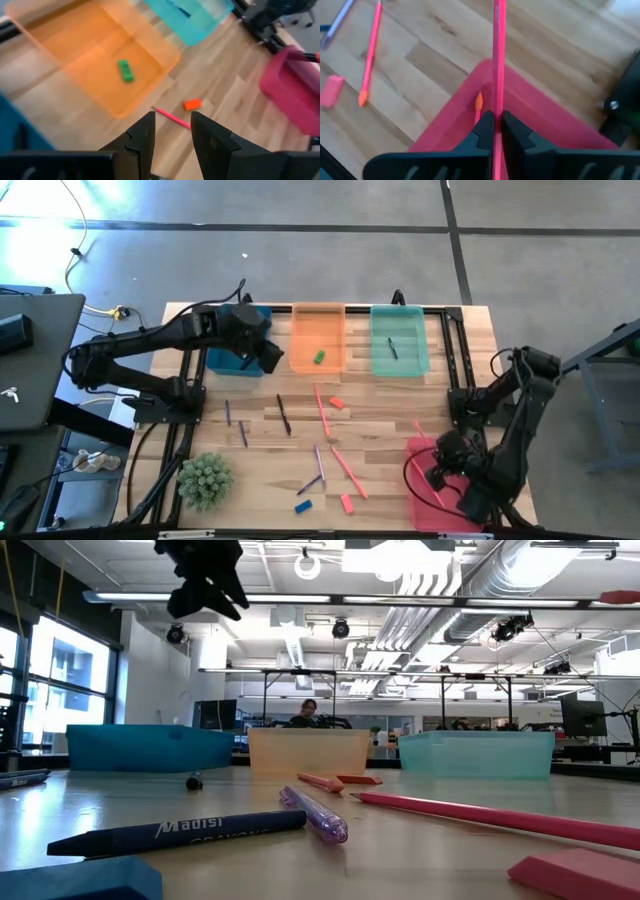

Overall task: Sort crayons/erasers/pens/pencils in bins
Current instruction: Put the pink colored pencil into the pink bin

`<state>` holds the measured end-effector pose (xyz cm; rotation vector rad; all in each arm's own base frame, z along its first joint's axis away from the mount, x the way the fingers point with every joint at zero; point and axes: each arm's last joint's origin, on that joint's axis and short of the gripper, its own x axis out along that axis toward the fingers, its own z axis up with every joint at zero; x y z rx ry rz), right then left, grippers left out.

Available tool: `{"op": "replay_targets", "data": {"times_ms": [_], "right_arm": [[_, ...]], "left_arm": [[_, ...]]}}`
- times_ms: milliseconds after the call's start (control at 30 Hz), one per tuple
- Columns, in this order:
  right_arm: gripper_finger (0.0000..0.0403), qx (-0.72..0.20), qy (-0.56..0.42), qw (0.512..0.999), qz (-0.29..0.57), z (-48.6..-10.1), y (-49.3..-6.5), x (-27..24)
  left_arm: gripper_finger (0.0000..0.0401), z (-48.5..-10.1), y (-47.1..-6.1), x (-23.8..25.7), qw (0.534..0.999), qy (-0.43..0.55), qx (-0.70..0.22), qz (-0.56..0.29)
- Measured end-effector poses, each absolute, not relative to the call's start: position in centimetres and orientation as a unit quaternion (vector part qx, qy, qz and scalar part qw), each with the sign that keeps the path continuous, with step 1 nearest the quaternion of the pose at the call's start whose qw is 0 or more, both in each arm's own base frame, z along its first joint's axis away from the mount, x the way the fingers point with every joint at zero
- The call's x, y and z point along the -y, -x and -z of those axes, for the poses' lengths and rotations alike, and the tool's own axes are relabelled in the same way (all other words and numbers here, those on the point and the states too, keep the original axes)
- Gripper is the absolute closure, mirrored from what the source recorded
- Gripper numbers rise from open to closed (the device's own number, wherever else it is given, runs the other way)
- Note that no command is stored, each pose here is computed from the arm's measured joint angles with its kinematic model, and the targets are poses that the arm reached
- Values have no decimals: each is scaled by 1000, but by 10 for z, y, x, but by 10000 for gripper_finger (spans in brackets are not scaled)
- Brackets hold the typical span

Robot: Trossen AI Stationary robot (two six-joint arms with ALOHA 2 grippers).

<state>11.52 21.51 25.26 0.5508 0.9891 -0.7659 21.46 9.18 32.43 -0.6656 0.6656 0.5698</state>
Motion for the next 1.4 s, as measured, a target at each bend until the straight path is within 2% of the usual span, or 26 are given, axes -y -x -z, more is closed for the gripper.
{"op": "replay_targets", "data": {"times_ms": [400, 733, 1400], "right_arm": [[401, -483, -227, 767, 357, -211, -95, -256], [401, -494, -229, 763, 348, -189, -95, -272], [398, -533, -239, 732, 352, -179, -99, -279]], "left_arm": [[286, -324, -226, -59, 833, 377, -309, -261], [286, -318, -236, -42, 807, 424, -314, -266], [286, -258, -284, -4, 751, 417, -432, -274]]}}
